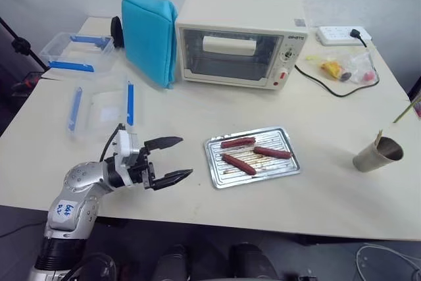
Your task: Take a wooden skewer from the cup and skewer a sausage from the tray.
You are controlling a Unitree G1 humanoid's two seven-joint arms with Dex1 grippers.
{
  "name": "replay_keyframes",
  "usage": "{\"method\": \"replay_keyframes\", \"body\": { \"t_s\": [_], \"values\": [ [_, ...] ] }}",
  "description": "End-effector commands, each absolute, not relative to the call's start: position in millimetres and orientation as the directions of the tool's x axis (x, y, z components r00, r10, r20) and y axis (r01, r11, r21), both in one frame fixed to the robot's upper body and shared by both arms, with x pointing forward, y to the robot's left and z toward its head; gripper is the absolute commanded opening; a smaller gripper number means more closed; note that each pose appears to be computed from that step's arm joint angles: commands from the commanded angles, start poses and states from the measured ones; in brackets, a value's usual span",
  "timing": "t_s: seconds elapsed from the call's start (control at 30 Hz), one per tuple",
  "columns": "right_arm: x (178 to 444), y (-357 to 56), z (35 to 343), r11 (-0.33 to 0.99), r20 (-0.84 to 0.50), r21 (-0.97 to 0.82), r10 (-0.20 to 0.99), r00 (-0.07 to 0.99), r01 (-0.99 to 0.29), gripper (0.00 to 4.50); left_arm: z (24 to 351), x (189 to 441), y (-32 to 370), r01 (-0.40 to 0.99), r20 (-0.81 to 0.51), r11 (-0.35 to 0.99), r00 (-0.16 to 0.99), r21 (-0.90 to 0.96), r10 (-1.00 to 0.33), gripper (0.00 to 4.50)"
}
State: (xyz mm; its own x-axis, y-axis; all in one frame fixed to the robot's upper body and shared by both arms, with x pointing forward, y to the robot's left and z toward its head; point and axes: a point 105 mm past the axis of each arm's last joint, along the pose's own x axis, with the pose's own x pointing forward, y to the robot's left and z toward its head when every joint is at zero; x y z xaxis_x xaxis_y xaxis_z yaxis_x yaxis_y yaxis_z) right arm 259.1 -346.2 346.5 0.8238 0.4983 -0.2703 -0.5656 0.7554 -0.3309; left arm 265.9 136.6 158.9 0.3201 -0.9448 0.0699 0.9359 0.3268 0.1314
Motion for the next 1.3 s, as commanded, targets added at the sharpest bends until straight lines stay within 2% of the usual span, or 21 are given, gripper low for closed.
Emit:
{"method": "replay_keyframes", "body": {
  "t_s": [0.03, 0.13, 0.23, 0.47, 0.6, 0.87, 1.27, 1.3],
  "values": [
    [243.5, -320.7, 383.3, 0.715, -0.153, -0.283, 0.624, 0.766, -0.639, 0.03, 168.0, 268.8, 133.0, 0.937, 0.125, 0.324, 0.309, 0.133, -0.943, 4.5],
    [246.2, -292.6, 388.8, 0.647, -0.035, -0.131, 0.754, 0.655, -0.751, 0.03, 172.8, 274.2, 124.7, 0.937, 0.174, 0.325, 0.301, 0.132, -0.938, 4.5],
    [256.4, -260.4, 371.7, 0.529, 0.023, -0.001, 0.849, 0.529, -0.849, 0.03, 181.7, 283.3, 110.2, 0.932, 0.242, 0.329, 0.287, 0.154, -0.927, 4.5],
    [270.0, -208.6, 338.7, 0.361, 0.165, 0.164, 0.907, 0.386, -0.918, 0.03, 205.8, 300.9, 65.6, 0.929, 0.391, 0.306, 0.206, 0.21, -0.897, 4.5],
    [275.7, -195.1, 335.9, 0.32, 0.251, 0.214, 0.895, 0.368, -0.923, 0.03, 225.2, 308.0, 37.8, 0.921, 0.492, 0.312, 0.165, 0.233, -0.855, 4.5],
    [277.0, -179.2, 324.4, 0.296, 0.305, 0.265, 0.877, 0.371, -0.918, 0.03, 258.6, 305.8, 11.8, 0.923, 0.601, 0.295, 0.092, 0.248, -0.794, 4.5],
    [271.5, -169.3, 325.3, 0.244, 0.385, 0.32, 0.849, 0.361, -0.916, 0.03, 271.9, 303.8, -9.6, 0.932, 0.641, 0.267, 0.051, 0.245, -0.766, 4.5],
    [271.1, -168.5, 323.8, 0.245, 0.381, 0.322, 0.851, 0.362, -0.914, 0.0, 273.1, 304.0, -9.6, 0.932, 0.646, 0.269, 0.051, 0.244, -0.762, 4.31]
  ]
}}
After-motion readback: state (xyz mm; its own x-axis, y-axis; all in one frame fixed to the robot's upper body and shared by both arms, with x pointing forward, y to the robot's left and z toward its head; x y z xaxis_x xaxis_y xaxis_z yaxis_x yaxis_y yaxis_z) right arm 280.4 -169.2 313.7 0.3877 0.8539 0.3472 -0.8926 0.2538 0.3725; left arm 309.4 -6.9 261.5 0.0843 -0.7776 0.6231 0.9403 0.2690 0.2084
